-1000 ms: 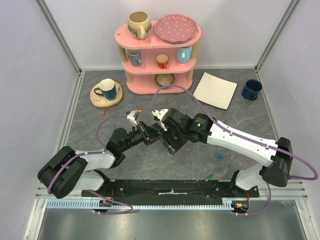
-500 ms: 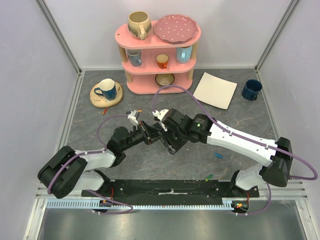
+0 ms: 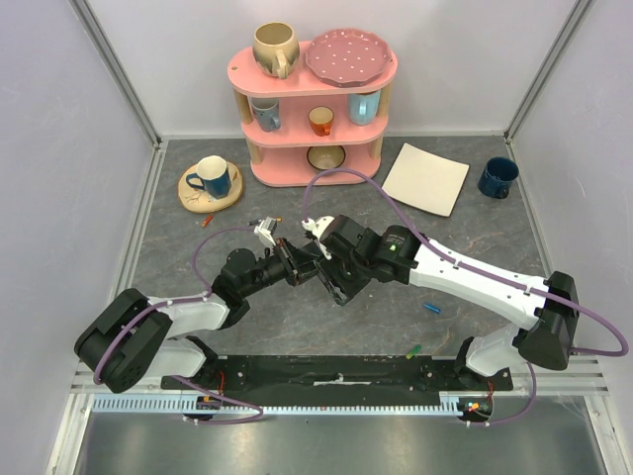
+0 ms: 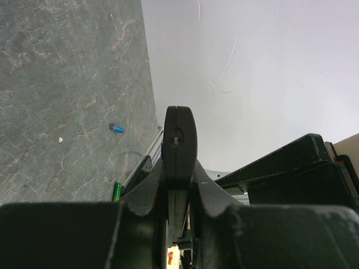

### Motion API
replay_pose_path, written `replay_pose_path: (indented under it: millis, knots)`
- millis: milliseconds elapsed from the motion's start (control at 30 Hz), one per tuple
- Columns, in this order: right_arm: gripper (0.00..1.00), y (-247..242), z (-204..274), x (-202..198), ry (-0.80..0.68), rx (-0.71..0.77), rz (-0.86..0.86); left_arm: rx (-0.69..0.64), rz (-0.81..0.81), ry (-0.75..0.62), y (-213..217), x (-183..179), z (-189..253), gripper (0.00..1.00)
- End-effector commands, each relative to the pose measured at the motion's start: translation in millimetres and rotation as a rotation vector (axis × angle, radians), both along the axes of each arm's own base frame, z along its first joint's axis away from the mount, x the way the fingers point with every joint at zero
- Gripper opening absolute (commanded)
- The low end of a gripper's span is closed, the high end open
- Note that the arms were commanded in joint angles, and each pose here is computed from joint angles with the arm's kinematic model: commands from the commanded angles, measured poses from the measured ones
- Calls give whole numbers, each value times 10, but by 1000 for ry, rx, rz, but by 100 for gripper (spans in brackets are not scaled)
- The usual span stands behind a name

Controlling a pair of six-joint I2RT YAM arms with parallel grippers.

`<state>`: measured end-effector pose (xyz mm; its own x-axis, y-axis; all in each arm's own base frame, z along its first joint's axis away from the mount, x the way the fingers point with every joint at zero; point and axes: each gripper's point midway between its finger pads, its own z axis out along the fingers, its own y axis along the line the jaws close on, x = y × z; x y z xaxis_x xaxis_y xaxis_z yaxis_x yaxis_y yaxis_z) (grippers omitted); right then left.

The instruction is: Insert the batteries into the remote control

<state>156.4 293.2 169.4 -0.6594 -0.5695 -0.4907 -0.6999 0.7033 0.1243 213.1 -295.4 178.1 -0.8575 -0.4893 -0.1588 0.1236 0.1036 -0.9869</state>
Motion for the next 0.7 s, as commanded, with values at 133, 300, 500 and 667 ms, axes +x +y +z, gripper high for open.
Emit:
replay_pose_path:
  millis: [133, 300, 500, 667]
  knots:
    - [41, 3, -179, -55, 32, -43, 27, -214, -50, -190, -54, -77, 901, 2]
    - [41, -9, -241, -34, 29, -73, 27, -220, -69, -191, -68, -137, 918, 2]
    - [41, -28, -263, 31, 10, -95, 16, -229, -99, -194, -110, -210, 951, 2]
    - [40, -39, -263, 75, 0, -103, 8, -235, -122, -194, -142, -275, 963, 2]
